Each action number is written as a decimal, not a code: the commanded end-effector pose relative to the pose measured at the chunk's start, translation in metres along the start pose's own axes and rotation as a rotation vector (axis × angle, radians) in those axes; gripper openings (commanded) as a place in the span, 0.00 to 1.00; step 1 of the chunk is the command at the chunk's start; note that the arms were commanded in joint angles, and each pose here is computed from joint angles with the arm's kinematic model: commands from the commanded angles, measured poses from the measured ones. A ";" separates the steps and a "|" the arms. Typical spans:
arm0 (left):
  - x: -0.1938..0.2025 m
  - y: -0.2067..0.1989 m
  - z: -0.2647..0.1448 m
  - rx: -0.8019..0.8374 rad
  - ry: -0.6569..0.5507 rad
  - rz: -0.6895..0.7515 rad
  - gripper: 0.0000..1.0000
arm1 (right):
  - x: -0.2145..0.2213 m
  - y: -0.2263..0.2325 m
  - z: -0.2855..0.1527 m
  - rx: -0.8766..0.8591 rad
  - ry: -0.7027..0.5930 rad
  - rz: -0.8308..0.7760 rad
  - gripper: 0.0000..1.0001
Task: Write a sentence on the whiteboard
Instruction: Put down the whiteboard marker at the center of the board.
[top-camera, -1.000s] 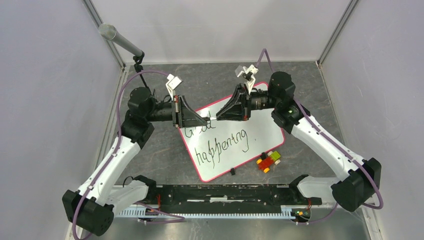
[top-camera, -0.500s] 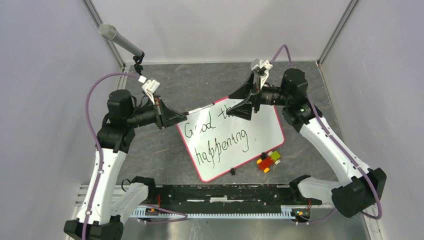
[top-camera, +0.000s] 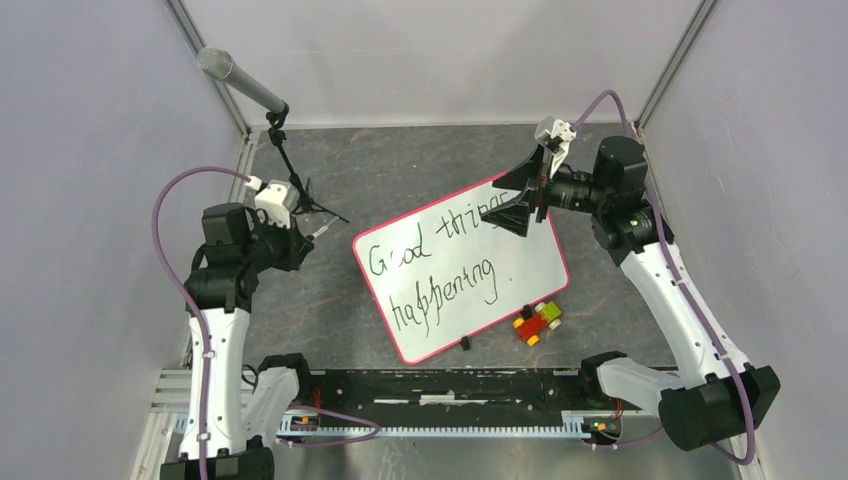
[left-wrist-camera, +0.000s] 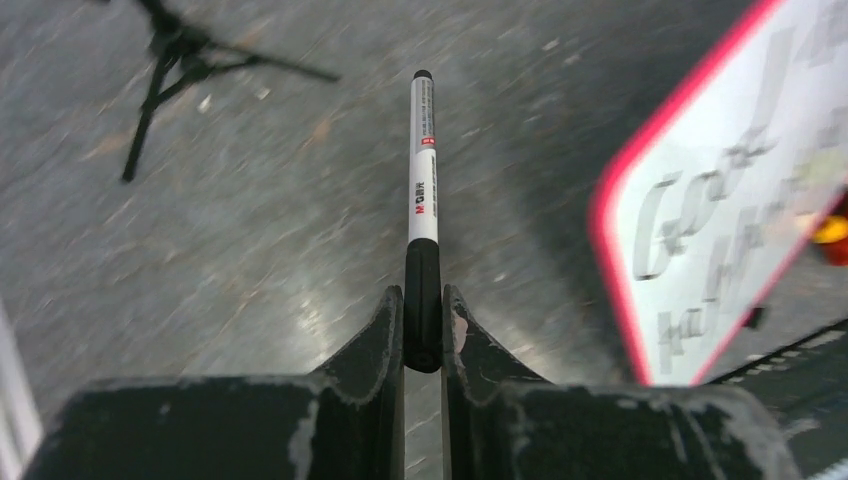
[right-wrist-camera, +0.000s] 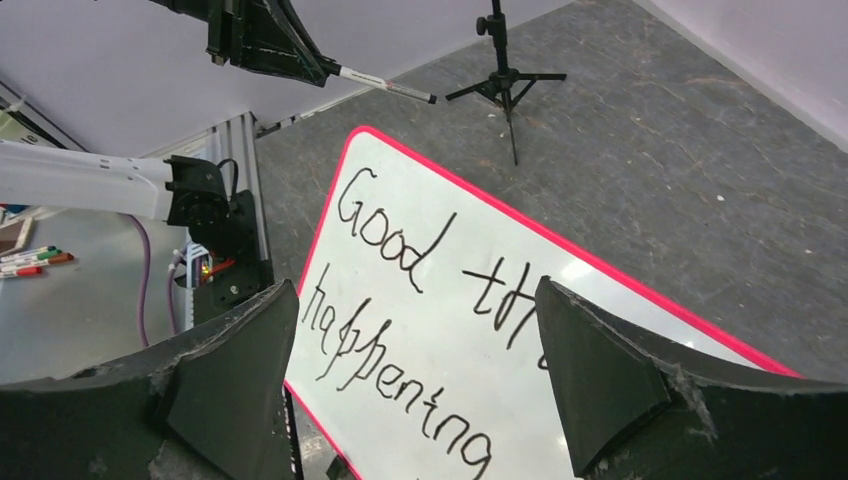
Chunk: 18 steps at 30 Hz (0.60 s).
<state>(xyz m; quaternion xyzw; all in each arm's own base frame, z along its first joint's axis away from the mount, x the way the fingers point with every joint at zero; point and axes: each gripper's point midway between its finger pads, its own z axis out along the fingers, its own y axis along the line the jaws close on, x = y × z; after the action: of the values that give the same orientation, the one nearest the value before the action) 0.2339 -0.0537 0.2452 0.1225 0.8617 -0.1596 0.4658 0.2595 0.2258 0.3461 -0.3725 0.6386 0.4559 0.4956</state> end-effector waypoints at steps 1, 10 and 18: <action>0.034 0.054 0.009 -0.200 0.094 0.099 0.02 | 0.004 -0.001 -0.011 0.017 0.011 -0.054 0.94; 0.081 0.092 0.054 -0.146 0.209 0.048 0.03 | 0.030 -0.018 -0.022 0.097 0.084 -0.066 0.94; 0.123 0.101 0.081 -0.047 0.317 0.125 0.17 | 0.041 -0.026 -0.027 0.141 0.109 -0.070 0.95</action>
<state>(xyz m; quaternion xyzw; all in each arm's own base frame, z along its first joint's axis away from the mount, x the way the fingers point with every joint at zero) 0.2521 0.0137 0.0916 0.1251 0.9362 -0.0931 0.3148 0.2646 0.1970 0.3015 -0.3760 0.6840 0.3946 0.4848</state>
